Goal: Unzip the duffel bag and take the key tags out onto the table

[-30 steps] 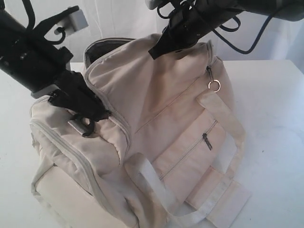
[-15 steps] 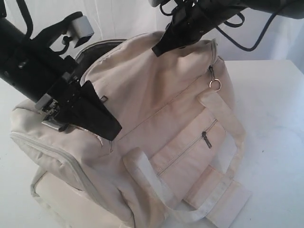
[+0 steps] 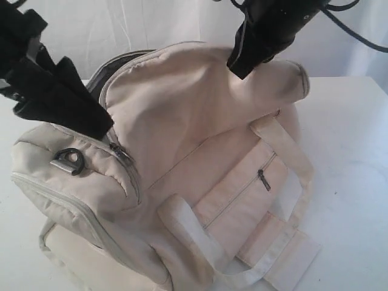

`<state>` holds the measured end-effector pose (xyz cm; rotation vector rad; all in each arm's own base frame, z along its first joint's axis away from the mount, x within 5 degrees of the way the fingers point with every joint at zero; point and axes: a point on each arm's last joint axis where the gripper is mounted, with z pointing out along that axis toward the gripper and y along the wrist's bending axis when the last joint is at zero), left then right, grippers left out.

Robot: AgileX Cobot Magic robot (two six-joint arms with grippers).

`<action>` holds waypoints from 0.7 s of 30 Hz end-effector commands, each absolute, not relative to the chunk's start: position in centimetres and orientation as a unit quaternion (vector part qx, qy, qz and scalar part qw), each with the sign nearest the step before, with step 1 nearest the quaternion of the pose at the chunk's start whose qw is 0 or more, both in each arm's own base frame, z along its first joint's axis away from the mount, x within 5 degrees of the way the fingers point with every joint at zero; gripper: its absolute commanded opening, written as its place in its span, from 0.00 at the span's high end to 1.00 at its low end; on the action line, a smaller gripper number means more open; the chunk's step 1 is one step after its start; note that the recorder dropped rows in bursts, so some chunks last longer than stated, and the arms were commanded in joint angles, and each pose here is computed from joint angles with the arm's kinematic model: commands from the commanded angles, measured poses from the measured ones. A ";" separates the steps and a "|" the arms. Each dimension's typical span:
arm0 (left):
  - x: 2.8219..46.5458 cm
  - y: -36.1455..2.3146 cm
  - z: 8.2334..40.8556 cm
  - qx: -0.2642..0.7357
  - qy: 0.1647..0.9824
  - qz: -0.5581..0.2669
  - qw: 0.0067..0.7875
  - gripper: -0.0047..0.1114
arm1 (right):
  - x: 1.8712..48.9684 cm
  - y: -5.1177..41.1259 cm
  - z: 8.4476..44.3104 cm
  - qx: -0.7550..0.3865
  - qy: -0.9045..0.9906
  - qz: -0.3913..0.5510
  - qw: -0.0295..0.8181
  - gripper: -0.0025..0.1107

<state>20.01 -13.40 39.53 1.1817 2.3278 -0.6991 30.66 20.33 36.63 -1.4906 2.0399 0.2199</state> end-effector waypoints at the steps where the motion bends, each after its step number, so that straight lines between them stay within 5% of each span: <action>1: 19.2 -11.9 40.0 0.407 0.867 -0.190 0.216 0.14 | 28.3 19.8 37.9 -0.612 0.737 0.125 0.259 0.98; 21: 21.4 -12.0 39.3 0.354 0.867 -0.161 0.310 0.14 | 17.9 13.2 37.0 -0.596 0.759 0.105 0.242 0.98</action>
